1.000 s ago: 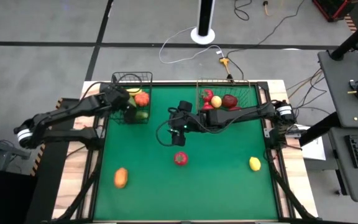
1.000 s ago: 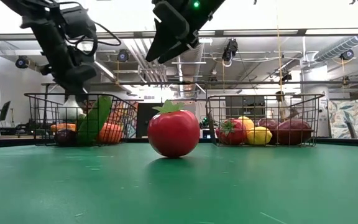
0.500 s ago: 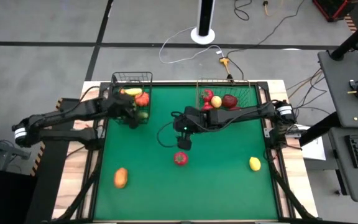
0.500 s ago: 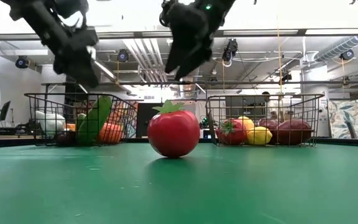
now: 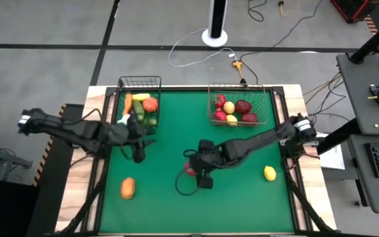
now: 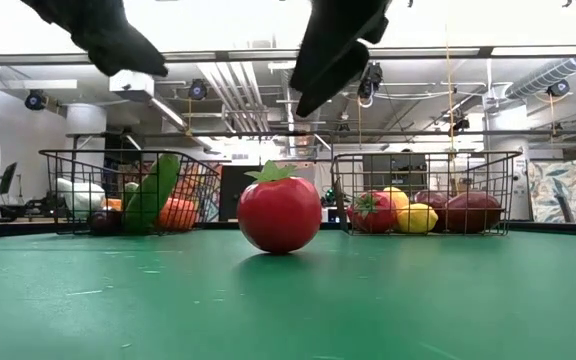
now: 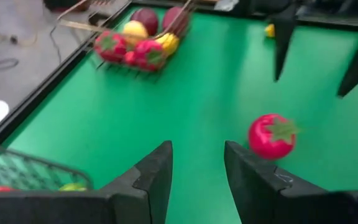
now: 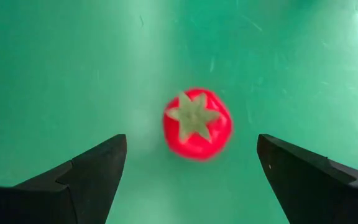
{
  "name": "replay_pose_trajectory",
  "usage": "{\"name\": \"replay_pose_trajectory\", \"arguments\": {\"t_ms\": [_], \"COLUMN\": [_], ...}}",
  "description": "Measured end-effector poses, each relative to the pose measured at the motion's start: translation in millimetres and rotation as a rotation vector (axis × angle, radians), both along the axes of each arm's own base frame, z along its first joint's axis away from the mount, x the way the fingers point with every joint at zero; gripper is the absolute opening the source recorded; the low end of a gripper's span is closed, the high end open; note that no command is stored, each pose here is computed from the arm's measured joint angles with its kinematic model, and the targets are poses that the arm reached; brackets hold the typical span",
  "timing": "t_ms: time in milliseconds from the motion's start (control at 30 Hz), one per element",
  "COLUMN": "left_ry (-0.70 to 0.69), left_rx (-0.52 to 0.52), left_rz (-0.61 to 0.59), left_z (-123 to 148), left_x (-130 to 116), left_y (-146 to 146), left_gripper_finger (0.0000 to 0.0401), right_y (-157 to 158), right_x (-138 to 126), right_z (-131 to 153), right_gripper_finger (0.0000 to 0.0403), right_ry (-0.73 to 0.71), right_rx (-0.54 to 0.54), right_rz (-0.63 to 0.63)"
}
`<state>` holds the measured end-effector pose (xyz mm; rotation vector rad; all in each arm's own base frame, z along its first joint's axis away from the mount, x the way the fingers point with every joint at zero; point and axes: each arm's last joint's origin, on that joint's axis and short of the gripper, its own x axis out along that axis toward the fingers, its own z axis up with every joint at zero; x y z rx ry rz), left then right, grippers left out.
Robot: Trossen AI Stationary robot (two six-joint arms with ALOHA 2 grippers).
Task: Sort produce into baskets
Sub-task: Put the red tomato into the right wire basket
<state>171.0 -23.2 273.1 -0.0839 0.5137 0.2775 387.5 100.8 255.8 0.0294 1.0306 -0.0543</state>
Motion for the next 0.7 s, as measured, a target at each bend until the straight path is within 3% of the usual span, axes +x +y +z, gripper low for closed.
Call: {"name": "replay_pose_trajectory", "arguments": {"t_ms": [200, 433, 700], "left_ry": [-0.026, -0.012, -0.016], "left_rx": [0.033, 0.039, 0.077], "left_rz": [-0.051, -0.06, -0.033], "left_z": [-0.8, -3.6, -3.6], "left_x": [3.9, 6.7, 7.9], "left_y": [-19.6, -22.7, -22.0], "left_gripper_finger": [0.0129, 0.0129, 0.0128], "right_y": [11.4, 8.9, 7.8], "right_x": [13.7, 23.8, 30.5], "right_z": [-16.7, -46.5, -75.4], "right_gripper_finger": [0.0354, 0.0354, 0.0354], "right_ry": [-0.049, 0.003, 0.071], "right_rx": [0.03, -0.037, -0.033], "right_rz": [-0.044, -0.09, -0.129]}}
